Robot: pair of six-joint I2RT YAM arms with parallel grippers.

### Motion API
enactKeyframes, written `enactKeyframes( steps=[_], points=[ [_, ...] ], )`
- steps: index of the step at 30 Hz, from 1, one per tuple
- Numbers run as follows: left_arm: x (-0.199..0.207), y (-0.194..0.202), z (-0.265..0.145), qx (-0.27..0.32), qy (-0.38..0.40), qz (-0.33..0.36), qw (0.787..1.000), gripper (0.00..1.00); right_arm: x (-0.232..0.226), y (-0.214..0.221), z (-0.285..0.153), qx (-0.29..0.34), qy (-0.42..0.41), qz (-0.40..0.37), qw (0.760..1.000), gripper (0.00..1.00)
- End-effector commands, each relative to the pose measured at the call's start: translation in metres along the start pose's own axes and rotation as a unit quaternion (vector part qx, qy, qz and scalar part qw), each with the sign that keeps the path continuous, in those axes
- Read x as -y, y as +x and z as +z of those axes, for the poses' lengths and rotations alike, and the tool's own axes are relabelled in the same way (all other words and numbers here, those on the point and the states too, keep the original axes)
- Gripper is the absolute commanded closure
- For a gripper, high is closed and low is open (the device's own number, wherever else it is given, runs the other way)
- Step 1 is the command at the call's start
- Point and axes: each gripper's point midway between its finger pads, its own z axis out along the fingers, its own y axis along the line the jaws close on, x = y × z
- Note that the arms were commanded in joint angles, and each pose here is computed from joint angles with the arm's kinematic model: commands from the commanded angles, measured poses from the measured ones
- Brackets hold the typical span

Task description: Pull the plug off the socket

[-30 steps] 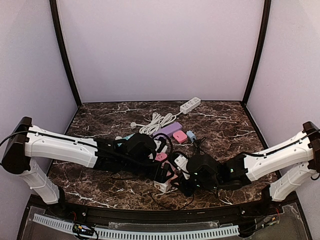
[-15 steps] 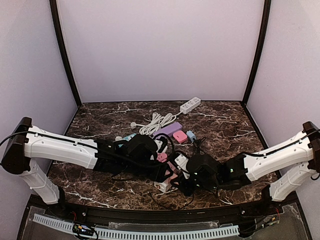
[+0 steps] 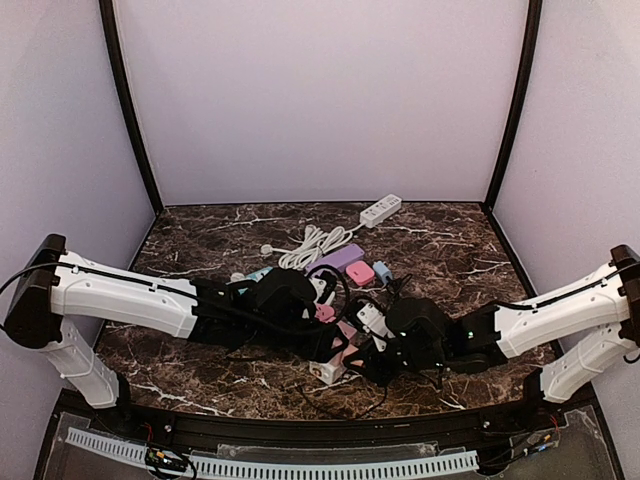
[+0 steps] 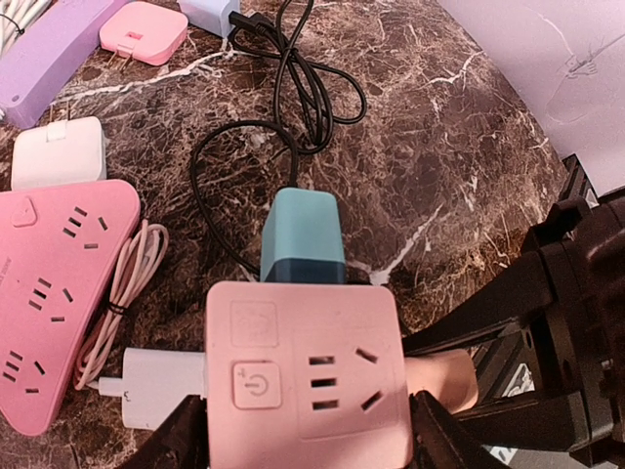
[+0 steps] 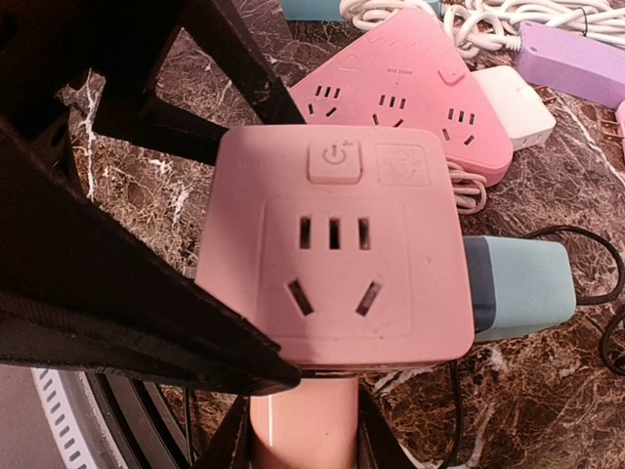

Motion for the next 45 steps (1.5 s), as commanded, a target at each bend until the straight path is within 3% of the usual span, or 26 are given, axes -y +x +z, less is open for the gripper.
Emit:
enactKeyframes(
  steps=[1,30,45],
  points=[
    [-0.011,0.026,0.008,-0.045,-0.020,0.026,0.998,0.58,0.002,-0.023,-0.006,0.041,-0.015,0.005,0.999,1.00],
    [-0.023,0.031,0.009,-0.046,-0.050,0.010,0.998,0.62,0.017,-0.021,-0.005,0.012,0.084,0.076,0.993,1.00],
    [-0.020,0.036,0.007,-0.053,-0.034,0.047,0.997,0.64,-0.005,-0.028,-0.011,0.041,-0.001,0.016,0.999,1.00]
  ],
)
